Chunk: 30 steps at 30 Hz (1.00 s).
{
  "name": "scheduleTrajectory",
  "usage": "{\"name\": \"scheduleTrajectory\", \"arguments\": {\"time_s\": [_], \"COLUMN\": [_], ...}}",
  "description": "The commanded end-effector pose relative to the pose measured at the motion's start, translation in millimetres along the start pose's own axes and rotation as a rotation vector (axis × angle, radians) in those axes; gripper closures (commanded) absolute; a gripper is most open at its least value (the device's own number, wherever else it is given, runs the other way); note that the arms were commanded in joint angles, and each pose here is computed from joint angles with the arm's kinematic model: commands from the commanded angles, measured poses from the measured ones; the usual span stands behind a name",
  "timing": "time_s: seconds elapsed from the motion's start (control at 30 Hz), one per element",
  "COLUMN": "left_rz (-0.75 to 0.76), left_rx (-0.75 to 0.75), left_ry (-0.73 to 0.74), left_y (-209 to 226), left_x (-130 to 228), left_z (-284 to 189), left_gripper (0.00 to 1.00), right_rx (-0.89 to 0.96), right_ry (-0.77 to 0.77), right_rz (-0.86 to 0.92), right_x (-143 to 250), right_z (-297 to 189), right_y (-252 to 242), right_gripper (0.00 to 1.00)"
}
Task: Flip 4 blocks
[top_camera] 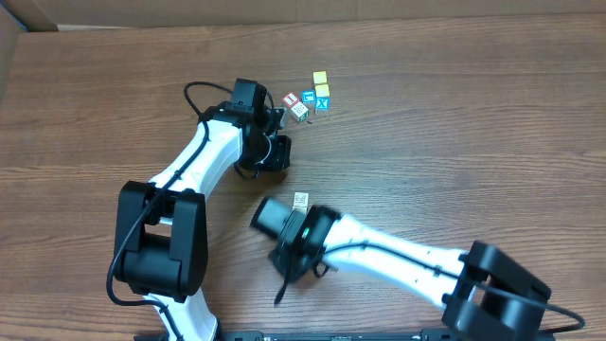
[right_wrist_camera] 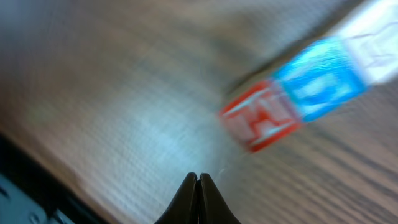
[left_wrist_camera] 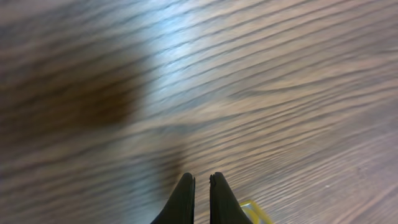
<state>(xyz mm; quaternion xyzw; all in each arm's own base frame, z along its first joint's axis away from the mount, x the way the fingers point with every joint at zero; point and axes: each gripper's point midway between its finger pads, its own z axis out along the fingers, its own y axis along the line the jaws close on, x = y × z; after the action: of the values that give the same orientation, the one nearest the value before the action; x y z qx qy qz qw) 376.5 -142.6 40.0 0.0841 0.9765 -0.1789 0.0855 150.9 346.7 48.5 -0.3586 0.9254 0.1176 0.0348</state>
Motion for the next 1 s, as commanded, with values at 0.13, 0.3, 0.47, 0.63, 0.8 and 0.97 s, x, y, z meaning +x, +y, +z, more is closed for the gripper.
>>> {"name": "scheduleTrajectory", "arguments": {"time_s": [0.13,0.3,0.47,0.63,0.8,0.97], "left_rz": [0.264,0.360,0.409,0.418,0.430,0.439], "left_rx": [0.068,0.142,0.175,0.174,0.172,0.172], "left_ry": [-0.042,-0.021,0.031,0.053,0.039,0.029], "left_y": [-22,-30,-27,-22,-22,-23], "left_x": [-12,-6,5,8,5,3], "left_z": [-3,6,27,39,39,40], "left_gripper": [0.96,0.96,0.96,0.96,0.96,0.96], "right_rx": [0.251,0.242,0.230,0.240,0.231,0.247], "right_ry": [-0.057,-0.152,-0.178,-0.183,-0.181,-0.162], "right_rz": [-0.525,-0.609,-0.600,-0.540,-0.502,-0.499], "right_x": [14,7,4,-7,-14,-12], "right_z": [-8,-8,-8,-6,-6,2], "right_y": [26,58,64,48,35,18], "right_gripper": [0.96,0.96,0.96,0.96,0.96,0.96]}}
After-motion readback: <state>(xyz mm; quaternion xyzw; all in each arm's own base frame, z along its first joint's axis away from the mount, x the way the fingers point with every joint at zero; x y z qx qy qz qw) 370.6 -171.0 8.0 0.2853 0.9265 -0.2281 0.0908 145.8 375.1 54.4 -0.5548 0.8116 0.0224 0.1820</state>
